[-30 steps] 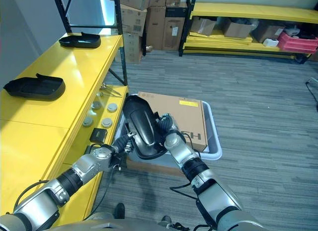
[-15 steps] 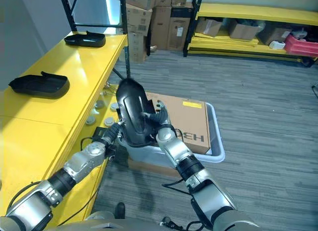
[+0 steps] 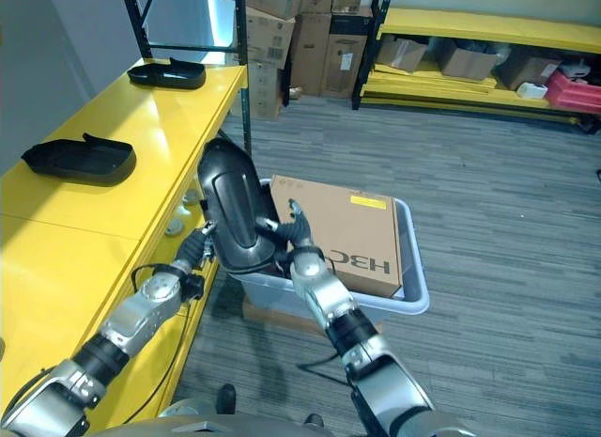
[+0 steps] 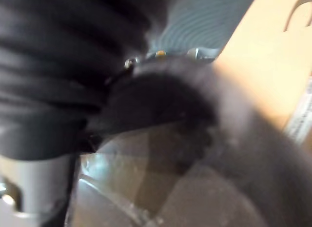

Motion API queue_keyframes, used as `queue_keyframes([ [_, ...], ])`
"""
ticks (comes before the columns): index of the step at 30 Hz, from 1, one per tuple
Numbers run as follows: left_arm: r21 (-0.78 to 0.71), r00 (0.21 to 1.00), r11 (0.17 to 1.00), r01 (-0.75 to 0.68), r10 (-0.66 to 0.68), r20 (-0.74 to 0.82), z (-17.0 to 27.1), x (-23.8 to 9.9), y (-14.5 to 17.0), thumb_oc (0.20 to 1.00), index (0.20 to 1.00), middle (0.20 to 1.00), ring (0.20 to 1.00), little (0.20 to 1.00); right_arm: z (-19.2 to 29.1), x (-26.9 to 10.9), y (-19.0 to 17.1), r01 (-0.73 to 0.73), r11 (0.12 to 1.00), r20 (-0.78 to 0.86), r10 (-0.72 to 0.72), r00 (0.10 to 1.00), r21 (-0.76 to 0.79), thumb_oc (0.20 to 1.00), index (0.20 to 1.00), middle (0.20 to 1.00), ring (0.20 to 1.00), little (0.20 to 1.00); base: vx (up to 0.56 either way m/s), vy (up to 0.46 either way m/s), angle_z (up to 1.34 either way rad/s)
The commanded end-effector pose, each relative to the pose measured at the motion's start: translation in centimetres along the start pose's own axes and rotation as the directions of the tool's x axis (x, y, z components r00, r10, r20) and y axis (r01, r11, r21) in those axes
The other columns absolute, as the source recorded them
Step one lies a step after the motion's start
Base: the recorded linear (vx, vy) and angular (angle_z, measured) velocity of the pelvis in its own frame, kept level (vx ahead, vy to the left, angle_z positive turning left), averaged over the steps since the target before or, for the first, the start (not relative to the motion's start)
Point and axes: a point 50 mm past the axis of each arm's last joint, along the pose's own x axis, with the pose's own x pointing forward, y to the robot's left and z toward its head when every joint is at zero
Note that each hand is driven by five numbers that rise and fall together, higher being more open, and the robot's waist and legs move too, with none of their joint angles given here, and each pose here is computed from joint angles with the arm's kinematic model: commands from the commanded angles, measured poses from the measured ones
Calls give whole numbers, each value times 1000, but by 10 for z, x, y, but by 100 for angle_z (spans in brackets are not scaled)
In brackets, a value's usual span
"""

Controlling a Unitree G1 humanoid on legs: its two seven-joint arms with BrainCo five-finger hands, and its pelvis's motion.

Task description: Move parts from the plastic box to the shelf.

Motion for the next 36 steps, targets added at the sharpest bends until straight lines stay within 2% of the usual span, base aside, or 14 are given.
queue_keyframes([
  [1,-209,801,974,-85,192,568,116,-10,41,200,200,200,200,200,-96,-27,-44,71,986,-286,-112,952,-150,1000,1000,1000,1000,1000,-79,-41,-13],
  [4,-198,766,970,-141,234,599,117,-23,64,200,200,200,200,200,-147,-59,-65,89,986,-417,-141,898,-143,1000,1000,1000,1000,1000,-91,-69,12],
  [9,-248,714,951,-185,304,631,129,-37,87,200,200,200,200,200,-190,-93,-78,87,988,-545,-143,826,-126,1000,1000,1000,1000,1000,-91,-164,42],
  [13,-315,681,929,-194,358,639,133,-49,100,200,200,200,200,200,-200,-104,-79,16,986,-589,-113,800,-166,1000,1000,1000,1000,1000,-116,-254,53],
  [17,-347,610,914,-211,401,684,142,-62,107,200,200,200,200,200,-209,-113,-84,-31,977,-636,-113,764,-211,1000,1000,1000,1000,1000,-132,-199,31],
  [22,-323,521,916,-239,402,753,160,-83,116,200,200,200,200,200,-224,-129,-89,-97,958,-678,-118,726,-271,1000,1000,1000,1000,1000,-114,-155,38],
  [26,-298,507,911,-285,407,760,154,-100,124,200,200,200,200,200,-237,-147,-87,-127,948,-737,-140,662,-293,1000,1000,1000,1000,1000,-102,11,157],
  [31,-311,472,870,-383,474,743,143,-109,134,200,200,200,200,200,-243,-155,-78,-206,926,-755,-113,646,-315,1000,1000,1000,1000,1000,-22,125,108],
  [36,-302,468,846,-439,502,727,132,-118,145,200,200,200,200,200,-254,-170,-68,-174,940,-816,-152,557,-293,1000,1000,1000,1000,1000,117,247,166],
])
